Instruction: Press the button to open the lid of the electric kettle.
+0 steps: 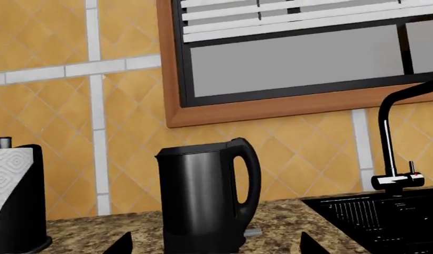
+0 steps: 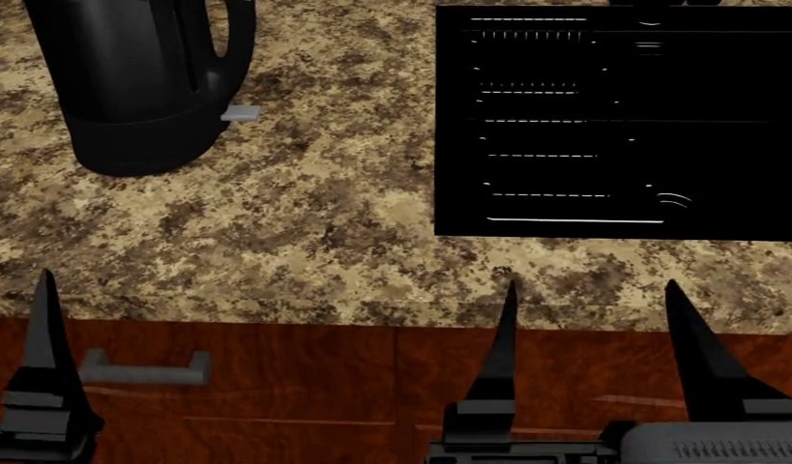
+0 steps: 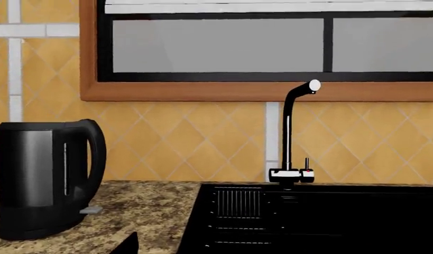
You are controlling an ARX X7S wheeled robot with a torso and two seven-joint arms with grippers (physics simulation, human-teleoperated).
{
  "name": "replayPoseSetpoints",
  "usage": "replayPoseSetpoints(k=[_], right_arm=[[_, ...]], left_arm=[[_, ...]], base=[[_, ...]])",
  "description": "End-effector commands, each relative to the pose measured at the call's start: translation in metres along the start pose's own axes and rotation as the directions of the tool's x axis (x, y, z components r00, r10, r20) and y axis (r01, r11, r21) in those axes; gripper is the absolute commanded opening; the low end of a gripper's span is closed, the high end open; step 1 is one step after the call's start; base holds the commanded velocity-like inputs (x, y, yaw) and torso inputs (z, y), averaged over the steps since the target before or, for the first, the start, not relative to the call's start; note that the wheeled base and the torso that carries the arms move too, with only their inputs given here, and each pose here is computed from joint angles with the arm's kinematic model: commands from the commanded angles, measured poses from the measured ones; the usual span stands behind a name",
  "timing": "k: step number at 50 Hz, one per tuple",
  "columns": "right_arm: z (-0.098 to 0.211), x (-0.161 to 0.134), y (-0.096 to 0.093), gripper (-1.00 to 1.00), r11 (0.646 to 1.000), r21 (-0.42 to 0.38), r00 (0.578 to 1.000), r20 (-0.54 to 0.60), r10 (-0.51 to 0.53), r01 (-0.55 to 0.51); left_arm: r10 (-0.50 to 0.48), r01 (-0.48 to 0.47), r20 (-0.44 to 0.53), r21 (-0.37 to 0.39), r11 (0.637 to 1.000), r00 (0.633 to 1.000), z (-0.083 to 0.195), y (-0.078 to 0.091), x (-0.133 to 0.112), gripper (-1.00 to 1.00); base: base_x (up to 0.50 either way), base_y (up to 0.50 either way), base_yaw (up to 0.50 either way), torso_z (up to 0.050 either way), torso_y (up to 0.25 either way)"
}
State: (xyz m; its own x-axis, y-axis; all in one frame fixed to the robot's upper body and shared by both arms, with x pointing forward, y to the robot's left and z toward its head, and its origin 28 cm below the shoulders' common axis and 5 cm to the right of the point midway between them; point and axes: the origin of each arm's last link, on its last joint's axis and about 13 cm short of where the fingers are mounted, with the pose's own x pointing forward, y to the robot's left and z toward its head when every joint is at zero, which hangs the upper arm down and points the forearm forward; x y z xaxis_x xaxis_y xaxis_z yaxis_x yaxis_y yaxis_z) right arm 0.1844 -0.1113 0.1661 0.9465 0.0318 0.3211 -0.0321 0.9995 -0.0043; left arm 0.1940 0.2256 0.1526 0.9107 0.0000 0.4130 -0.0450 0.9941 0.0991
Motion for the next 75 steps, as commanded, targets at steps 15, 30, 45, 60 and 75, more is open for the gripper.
replayPoseSetpoints(k=[15,30,45,60,75], right_arm=[[0.038,-0.020,0.004,1.00,0.997,-0.068,0.996,0.077,0.053,-0.048],[0.037,-0.021,0.004,1.00,0.994,-0.070,0.992,0.084,0.090,-0.084],[0.037,-0.022,0.005,1.00,0.992,-0.072,0.991,0.073,0.111,-0.106],[0.088,0.035,-0.020,1.00,0.999,-0.018,0.999,0.011,0.034,-0.034],[0.086,0.047,-0.022,1.00,0.997,-0.068,1.000,-0.012,0.021,-0.022]], left_arm=[[0.131,-0.138,0.082,0.087,0.987,0.988,0.028,0.024,-0.001,1.00],[0.147,-0.161,0.112,0.136,0.978,0.983,0.031,0.025,-0.003,1.00],[0.170,-0.185,0.129,0.112,0.976,0.977,0.039,0.032,-0.007,1.00],[0.220,-0.234,0.133,0.101,0.967,0.966,0.062,0.048,0.027,1.00],[0.289,-0.298,0.091,0.107,0.949,0.953,0.053,0.059,0.037,1.00]], base=[[0.13,0.50,0.00,-0.012,0.000],[0.39,0.27,0.00,-0.012,0.000],[0.50,0.00,0.00,-0.012,0.000],[0.30,0.00,0.00,-0.012,0.000],[0.39,0.00,0.00,-0.012,0.000]])
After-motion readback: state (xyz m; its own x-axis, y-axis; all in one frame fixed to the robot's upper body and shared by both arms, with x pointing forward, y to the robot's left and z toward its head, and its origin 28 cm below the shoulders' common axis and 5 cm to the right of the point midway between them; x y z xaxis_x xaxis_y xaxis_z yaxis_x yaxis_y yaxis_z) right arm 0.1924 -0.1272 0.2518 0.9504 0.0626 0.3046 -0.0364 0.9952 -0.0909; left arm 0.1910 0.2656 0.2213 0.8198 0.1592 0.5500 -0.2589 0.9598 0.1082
